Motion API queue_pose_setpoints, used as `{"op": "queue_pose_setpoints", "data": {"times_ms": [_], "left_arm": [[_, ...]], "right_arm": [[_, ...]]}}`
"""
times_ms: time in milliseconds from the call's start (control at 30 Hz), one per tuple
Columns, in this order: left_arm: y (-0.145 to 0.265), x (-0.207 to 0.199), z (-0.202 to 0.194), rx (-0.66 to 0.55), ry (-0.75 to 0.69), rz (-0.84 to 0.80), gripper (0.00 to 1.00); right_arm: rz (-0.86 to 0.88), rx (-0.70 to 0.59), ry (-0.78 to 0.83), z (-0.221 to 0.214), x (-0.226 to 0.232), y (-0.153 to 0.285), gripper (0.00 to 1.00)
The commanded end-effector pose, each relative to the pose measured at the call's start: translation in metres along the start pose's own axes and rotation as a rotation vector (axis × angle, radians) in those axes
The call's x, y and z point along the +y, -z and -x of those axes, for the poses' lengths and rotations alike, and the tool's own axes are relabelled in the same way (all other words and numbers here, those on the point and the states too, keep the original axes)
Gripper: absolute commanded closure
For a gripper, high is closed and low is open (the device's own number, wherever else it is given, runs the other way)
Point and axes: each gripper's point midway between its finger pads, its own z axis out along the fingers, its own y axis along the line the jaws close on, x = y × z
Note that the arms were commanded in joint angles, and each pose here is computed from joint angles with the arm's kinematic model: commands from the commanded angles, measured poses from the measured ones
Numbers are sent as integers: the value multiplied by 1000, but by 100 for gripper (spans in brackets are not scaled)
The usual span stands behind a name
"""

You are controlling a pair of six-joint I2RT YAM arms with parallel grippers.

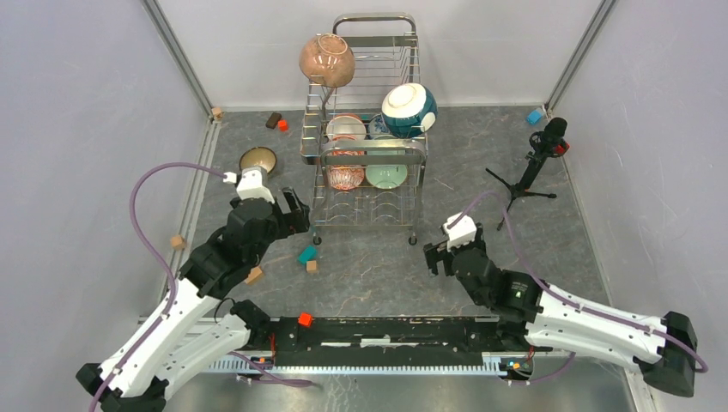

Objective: Unload the bowls from the dish rack
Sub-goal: Pick up the bowl from the dish rack.

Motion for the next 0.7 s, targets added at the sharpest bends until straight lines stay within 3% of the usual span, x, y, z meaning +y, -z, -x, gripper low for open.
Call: {"op": "queue_pose_setpoints", "data": {"times_ms": [0,200,300,433,667], "left_arm": [[-2,-8,5,-30,-63,-51,0],[5,-20,11,-117,11,-164,0],[12,-32,13,-150,22,-257,0],[17,-45,16,-177,11,-348,0],[20,-38,12,-176,19,-334,0]], "right_arm": [[-38,-72,-133,37,-15,-2,6],[-95,-127,-265,54,-46,-5,16],[-48,-219,-326,72,-44,-3,18],[90,-410,-369,111,-30,12,19],[64,-545,-356,194,-50,51,16]]}}
